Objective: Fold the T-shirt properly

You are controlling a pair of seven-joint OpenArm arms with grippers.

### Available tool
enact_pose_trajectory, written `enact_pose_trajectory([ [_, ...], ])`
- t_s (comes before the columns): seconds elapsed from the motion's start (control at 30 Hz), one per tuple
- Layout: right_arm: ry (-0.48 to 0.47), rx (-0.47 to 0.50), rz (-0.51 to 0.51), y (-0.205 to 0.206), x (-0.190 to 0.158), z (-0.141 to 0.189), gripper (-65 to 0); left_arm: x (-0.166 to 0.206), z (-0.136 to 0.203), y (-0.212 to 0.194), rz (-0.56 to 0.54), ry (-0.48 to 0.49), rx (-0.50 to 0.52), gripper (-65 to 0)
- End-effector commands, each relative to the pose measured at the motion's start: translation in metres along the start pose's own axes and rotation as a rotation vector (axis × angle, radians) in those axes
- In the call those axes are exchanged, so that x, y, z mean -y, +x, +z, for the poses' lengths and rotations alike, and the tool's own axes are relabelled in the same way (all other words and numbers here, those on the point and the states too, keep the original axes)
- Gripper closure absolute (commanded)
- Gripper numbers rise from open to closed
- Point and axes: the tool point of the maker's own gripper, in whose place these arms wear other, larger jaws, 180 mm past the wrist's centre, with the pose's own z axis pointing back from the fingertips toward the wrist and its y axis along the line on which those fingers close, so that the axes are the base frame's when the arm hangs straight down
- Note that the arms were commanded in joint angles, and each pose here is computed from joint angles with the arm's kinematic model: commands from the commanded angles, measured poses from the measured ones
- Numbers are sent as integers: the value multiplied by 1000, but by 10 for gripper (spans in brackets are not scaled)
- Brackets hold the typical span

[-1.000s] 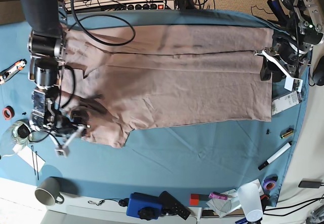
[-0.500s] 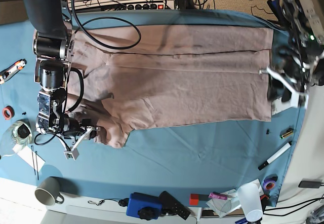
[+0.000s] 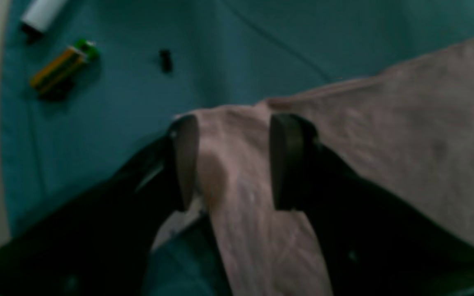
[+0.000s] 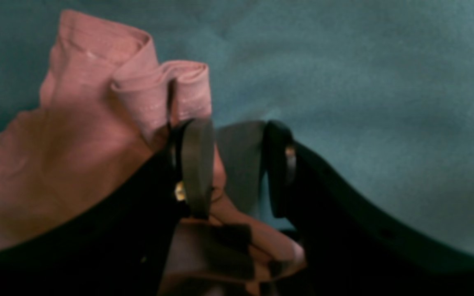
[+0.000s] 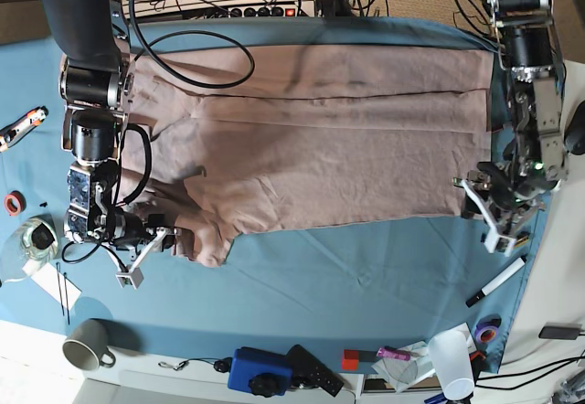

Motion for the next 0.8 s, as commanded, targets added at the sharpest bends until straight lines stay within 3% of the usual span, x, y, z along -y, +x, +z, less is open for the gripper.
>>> enact_pose_trajectory([
  [0.0,-7,-96,14,-18,1,-1,-216,-13,4,23,-6,37,51,-284],
  [0.33,-7,-98,14,-18,1,-1,-216,-29,0,18,-27,109,21,-284],
  [0.77,-6,-100,15,-19,0,-1,-216,-33,-11,-4,2,104,-37,-284],
])
